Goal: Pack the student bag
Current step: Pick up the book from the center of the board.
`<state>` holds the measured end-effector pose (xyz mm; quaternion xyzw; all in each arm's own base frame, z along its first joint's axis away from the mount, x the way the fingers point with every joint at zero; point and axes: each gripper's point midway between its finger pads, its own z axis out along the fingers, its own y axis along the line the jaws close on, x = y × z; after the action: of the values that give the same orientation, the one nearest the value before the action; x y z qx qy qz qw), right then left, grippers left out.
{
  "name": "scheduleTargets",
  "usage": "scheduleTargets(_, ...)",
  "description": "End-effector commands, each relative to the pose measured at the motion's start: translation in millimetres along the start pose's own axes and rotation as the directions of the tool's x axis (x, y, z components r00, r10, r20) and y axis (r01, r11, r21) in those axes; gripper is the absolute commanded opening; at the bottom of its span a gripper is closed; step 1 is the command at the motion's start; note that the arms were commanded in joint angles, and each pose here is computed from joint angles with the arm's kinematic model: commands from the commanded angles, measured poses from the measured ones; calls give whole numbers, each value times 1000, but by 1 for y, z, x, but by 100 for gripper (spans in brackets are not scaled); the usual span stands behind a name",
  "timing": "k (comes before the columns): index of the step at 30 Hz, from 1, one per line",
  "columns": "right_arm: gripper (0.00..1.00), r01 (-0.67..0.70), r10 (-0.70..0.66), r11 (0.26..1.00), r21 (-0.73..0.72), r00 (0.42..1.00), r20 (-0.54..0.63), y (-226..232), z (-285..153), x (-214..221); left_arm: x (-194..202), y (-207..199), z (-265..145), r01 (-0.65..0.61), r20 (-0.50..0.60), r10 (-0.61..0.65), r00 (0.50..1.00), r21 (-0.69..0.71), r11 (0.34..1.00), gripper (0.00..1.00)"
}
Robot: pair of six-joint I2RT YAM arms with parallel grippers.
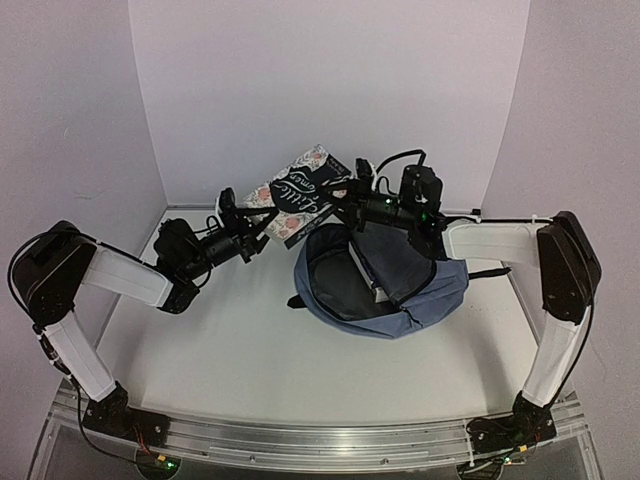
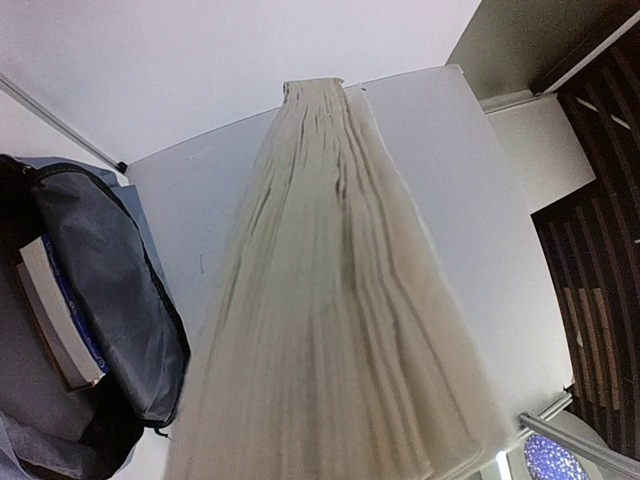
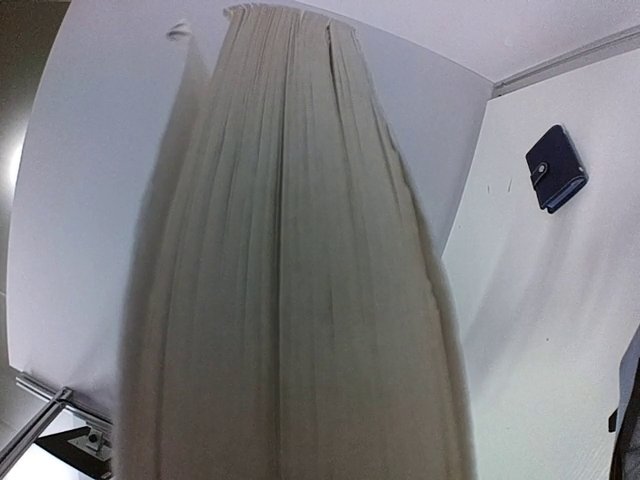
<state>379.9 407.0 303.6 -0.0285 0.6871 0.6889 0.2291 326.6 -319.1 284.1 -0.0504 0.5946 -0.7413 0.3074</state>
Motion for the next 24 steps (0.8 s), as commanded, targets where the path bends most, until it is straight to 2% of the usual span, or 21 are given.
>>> scheduleTargets(1, 0, 100, -96, 986, -135, 995, 40, 39, 2, -3, -9, -58, 4, -88, 36, 82, 996, 207, 974, 23)
scheduleTargets(2, 4, 98, -94, 986, -131, 995, 37, 37, 3, -2, -9, -58, 3, -91, 36, 85, 996, 203, 975, 17)
scheduleTargets(5, 28, 110, -108, 987, -113, 994, 25, 32, 0, 0, -7, -51, -2, -97, 39, 93, 995, 155, 983, 1)
scheduleTargets(9, 60, 150, -150, 989, 0, 989, 15, 9, -12, -5, 0, -35, -12, -128, 19, 127, 992, 39, 991, 0)
scheduleTargets(11, 68, 207, -208, 970, 124, 978, -6, -11, -23, -9, 4, -29, -17, -146, -3, 146, 989, -16, 989, 0)
scheduleTargets(13, 70, 278, -277, 922, 271, 960, -43, -32, -36, -13, 7, -23, -24, -160, -24, 159, 987, -94, 983, 0)
scheduleTargets(17, 69, 467, -411, 742, 481, 884, -223, -57, -62, -14, 1, -16, -42, -212, -19, 215, 976, -270, 939, 0)
scheduleTargets(19, 68, 539, -456, 659, 525, 841, -290, -59, -72, -17, -3, -15, -51, -224, -6, 234, 972, -320, 921, 0)
scheduleTargets(21, 65, 609, -499, 546, 575, 788, -361, -66, -84, -24, -8, -19, -60, -227, 6, 245, 970, -352, 908, 0)
scheduleTargets(24, 62, 684, -491, 406, 607, 723, -486, -83, -94, -17, -9, -18, -68, -235, -4, 255, 967, -405, 884, 0)
